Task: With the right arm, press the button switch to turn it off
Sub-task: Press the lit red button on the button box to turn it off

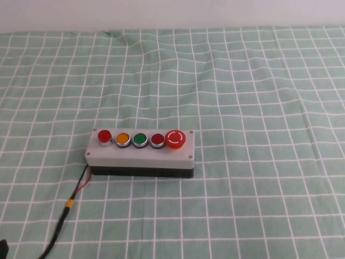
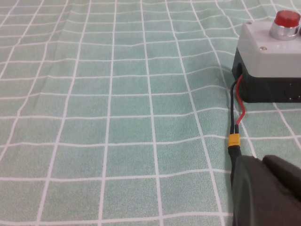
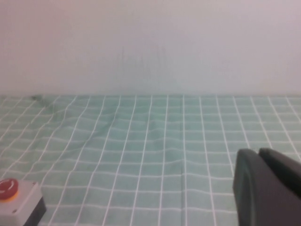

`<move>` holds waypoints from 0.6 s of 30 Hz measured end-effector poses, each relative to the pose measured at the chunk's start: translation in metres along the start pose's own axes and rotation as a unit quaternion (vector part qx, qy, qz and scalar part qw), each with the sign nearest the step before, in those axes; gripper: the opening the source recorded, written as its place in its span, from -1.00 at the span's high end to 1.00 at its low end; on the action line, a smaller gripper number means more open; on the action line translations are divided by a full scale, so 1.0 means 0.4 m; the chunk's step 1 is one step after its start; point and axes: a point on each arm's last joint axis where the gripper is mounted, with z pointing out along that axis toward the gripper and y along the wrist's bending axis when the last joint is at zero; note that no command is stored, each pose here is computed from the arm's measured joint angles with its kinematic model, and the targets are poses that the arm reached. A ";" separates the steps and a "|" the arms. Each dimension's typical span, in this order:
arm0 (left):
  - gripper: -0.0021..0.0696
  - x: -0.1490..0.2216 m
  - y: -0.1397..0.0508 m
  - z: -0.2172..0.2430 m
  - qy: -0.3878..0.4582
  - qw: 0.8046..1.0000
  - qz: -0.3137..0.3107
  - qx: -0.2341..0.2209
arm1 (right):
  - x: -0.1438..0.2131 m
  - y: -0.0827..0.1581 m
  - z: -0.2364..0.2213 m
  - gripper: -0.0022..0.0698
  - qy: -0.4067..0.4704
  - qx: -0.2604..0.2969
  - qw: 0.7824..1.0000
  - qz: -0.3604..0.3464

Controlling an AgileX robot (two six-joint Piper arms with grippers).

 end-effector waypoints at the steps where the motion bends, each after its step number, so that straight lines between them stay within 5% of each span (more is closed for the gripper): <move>1: 0.95 0.000 0.000 0.000 0.000 1.000 0.000 0.000 | 0.020 -0.003 0.003 0.98 -0.018 0.004 1.000 -0.001; 13: 0.95 0.000 0.000 0.000 0.000 1.000 0.000 0.000 | 0.342 -0.033 0.119 0.98 -0.026 0.013 0.999 0.026; 18: 0.95 0.000 0.000 0.000 0.000 1.000 0.000 0.000 | 0.404 -0.040 0.133 0.98 0.021 0.020 0.999 0.028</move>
